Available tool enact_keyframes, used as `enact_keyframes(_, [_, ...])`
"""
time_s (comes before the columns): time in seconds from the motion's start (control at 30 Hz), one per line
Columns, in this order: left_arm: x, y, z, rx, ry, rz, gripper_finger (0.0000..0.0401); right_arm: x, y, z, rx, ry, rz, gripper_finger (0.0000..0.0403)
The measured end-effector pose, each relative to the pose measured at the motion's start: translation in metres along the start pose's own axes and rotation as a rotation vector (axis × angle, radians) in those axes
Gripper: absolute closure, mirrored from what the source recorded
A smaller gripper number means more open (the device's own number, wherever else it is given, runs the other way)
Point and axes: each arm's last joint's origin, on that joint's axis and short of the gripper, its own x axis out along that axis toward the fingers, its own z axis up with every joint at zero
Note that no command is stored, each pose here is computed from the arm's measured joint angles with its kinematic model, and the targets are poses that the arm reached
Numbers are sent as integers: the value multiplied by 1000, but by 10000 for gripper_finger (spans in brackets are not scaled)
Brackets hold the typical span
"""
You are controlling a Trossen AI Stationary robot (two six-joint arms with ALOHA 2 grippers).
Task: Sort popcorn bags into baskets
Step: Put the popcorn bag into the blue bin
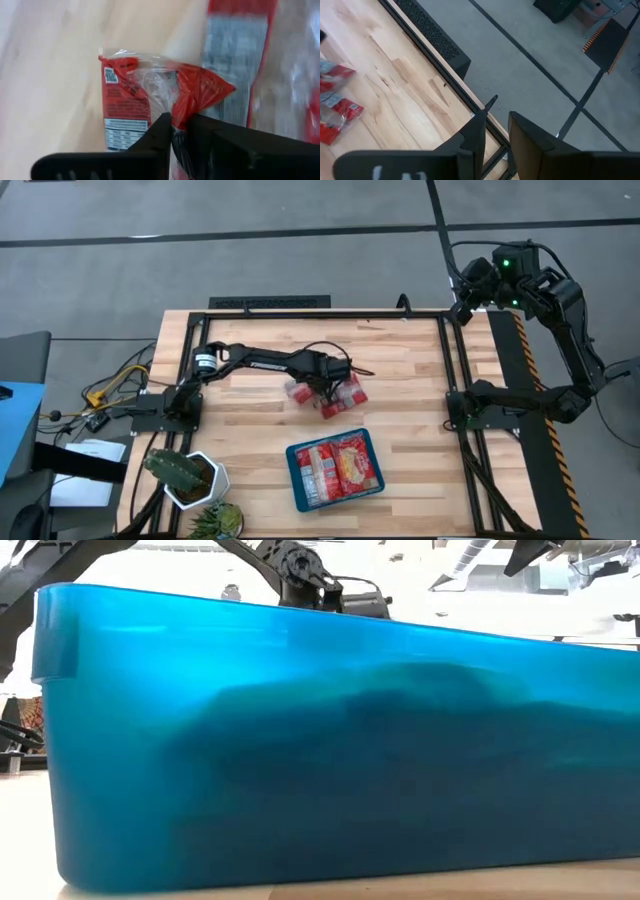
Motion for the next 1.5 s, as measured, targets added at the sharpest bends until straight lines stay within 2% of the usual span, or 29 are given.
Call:
enact_keyframes(0.1, [-22,-1,2,-12,30,-33,370,0,0,0,0,0,0,296])
enact_keyframes(0.3, [-80,7,14,-50,-29,-147,393,0,0,0,0,0,0,296])
enact_keyframes(0.4, [-109,11,16,-110,-77,-251,389,0,0,0,0,0,0,296])
enact_keyframes(0.67, [-199,24,4,-307,-315,-463,396,0,0,0,8,2,0,296])
enact_keyframes(0.87, [-241,4,-19,-379,-426,-494,391,0,0,-1,45,13,4,296])
enact_keyframes(1.07, [-255,-35,-45,-467,-450,-511,393,0,2,-6,69,65,21,295])
enact_keyframes(1.13, [-255,-48,-57,-516,-431,-476,393,0,3,-8,85,80,25,296])
enact_keyframes(1.3, [-240,-80,-82,-701,-404,-359,393,0,3,-9,97,91,31,296])
enact_keyframes(1.4, [-229,-100,-89,-842,-394,-367,394,0,3,-9,100,94,34,296])
enact_keyframes(1.5, [-212,-120,-92,-916,-359,-378,394,-1,5,-9,98,98,42,296])
